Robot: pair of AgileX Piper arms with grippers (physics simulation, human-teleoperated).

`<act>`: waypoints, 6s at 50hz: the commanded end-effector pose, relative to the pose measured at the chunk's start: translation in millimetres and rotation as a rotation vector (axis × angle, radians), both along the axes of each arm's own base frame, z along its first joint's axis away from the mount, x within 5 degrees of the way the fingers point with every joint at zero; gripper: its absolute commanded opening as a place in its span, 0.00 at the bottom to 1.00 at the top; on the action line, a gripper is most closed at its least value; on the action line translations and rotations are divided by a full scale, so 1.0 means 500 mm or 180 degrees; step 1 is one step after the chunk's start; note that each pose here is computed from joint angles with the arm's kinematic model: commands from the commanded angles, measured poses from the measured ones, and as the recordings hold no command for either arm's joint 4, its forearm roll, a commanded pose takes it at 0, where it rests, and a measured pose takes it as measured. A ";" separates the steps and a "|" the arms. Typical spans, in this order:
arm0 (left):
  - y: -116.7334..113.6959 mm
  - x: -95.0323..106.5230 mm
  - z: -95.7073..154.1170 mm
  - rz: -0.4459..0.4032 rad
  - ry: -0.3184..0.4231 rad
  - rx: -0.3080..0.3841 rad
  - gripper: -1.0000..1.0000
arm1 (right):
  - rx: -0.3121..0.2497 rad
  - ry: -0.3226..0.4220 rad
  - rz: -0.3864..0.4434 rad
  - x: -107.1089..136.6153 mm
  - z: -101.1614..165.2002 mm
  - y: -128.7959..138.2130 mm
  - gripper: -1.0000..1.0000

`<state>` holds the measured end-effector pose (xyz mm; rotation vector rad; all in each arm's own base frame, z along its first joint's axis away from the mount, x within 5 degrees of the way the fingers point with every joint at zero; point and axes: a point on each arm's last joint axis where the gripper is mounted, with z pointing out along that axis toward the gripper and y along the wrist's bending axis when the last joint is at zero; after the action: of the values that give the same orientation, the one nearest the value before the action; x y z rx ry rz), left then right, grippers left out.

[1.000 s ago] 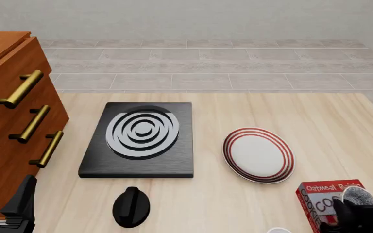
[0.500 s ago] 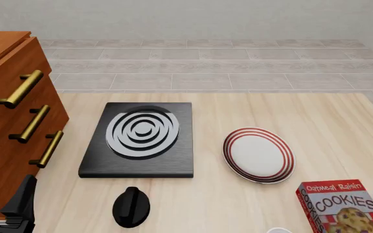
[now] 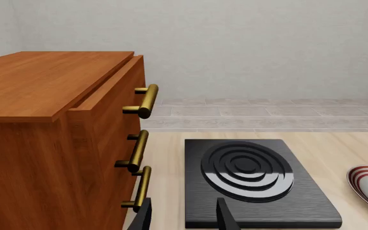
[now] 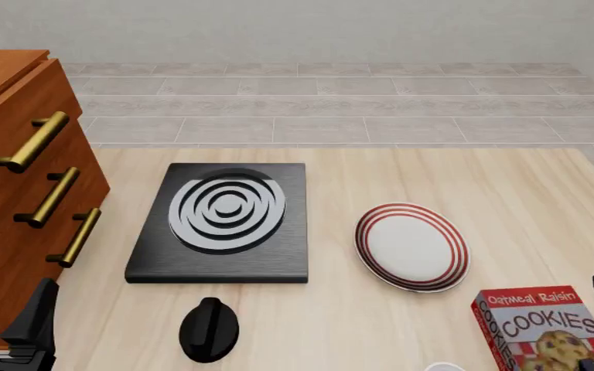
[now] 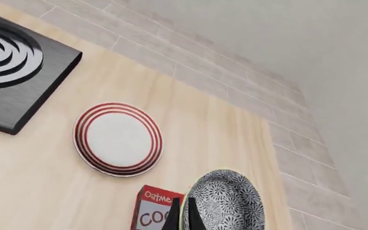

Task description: Pick the akita bowl on the cookies box and place it on the plate.

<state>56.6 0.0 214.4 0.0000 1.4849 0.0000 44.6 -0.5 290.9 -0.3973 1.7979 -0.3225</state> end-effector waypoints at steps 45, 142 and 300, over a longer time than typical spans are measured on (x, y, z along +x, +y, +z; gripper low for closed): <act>0.000 0.000 0.000 0.0000 0.0000 0.0000 1.00 | -0.0020 0.0219 0.0710 0.146 0.017 0.051 0.00; 0.000 0.000 0.000 0.0000 0.0000 0.0000 1.00 | 0.0139 0.0809 0.1118 0.341 -0.106 0.171 0.00; 0.000 0.000 0.000 0.0000 0.0000 0.0000 1.00 | 0.0407 0.1059 0.0741 0.473 -0.243 0.175 0.00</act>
<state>56.6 0.0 214.4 0.0000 1.4849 0.0000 279.3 85.9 173.5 -0.5936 2.0630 0.0189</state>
